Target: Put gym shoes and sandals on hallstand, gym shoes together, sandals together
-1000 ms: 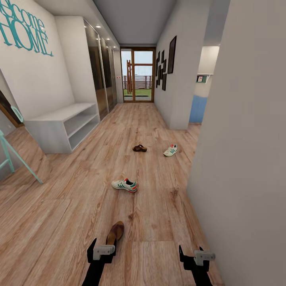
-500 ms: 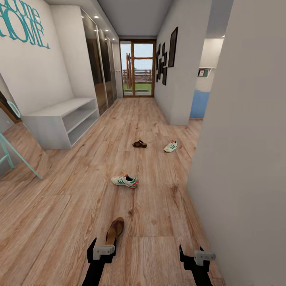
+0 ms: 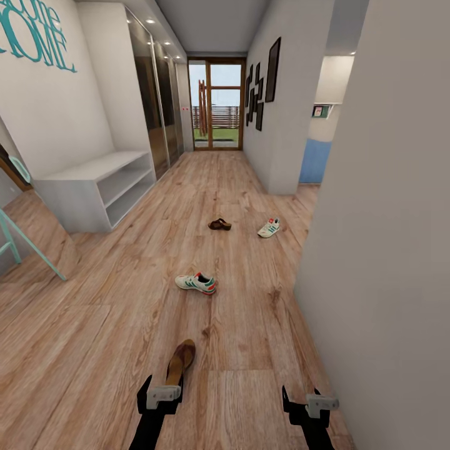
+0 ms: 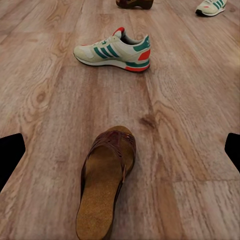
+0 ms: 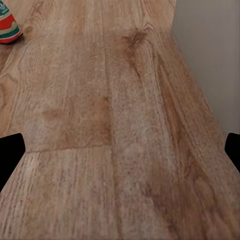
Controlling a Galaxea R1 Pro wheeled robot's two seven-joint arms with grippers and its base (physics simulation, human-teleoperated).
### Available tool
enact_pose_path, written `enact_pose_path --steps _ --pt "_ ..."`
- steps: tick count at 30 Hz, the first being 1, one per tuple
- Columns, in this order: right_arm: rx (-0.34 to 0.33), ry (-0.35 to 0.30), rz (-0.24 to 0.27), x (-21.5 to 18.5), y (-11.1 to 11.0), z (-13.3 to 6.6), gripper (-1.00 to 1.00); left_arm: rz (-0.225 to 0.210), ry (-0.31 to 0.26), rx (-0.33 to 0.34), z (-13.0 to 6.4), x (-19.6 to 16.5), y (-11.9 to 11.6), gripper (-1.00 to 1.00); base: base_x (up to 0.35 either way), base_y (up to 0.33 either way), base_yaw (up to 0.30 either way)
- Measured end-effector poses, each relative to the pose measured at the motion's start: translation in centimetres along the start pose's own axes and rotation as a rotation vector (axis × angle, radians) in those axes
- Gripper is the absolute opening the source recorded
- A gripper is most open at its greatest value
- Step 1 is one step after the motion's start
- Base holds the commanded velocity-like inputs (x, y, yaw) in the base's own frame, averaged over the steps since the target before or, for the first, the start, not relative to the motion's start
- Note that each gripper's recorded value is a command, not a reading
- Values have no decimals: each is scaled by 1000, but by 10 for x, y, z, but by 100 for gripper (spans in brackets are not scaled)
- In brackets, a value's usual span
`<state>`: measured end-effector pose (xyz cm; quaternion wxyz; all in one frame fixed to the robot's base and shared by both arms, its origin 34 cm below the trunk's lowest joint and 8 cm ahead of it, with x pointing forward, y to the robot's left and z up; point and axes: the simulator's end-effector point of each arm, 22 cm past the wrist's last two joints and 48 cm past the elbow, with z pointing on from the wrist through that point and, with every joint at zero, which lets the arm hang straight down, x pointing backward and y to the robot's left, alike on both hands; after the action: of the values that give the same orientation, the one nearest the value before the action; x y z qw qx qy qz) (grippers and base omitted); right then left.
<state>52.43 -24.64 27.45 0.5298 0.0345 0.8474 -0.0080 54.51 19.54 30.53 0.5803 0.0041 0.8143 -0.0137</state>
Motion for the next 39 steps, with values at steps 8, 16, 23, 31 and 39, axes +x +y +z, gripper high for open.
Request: enact_pose_path --steps 8,16,23,31,39 --pt "1 24 -2 13 -1 -1 100 -1 25 -1 -1 13 0 100 0 0 0" --pt "3 57 -3 30 -2 -1 100 -2 58 -2 -2 30 1 100 0 0 0" --pt "4 85 -6 45 -3 -2 100 -3 87 -2 -4 45 1 100 0 0 0" --pt "5 118 -8 62 -4 -4 100 -4 120 -3 -7 62 1 100 0 0 0" --pt "7 151 -10 78 -5 -6 100 -4 152 -3 -10 79 1 100 0 0 0"
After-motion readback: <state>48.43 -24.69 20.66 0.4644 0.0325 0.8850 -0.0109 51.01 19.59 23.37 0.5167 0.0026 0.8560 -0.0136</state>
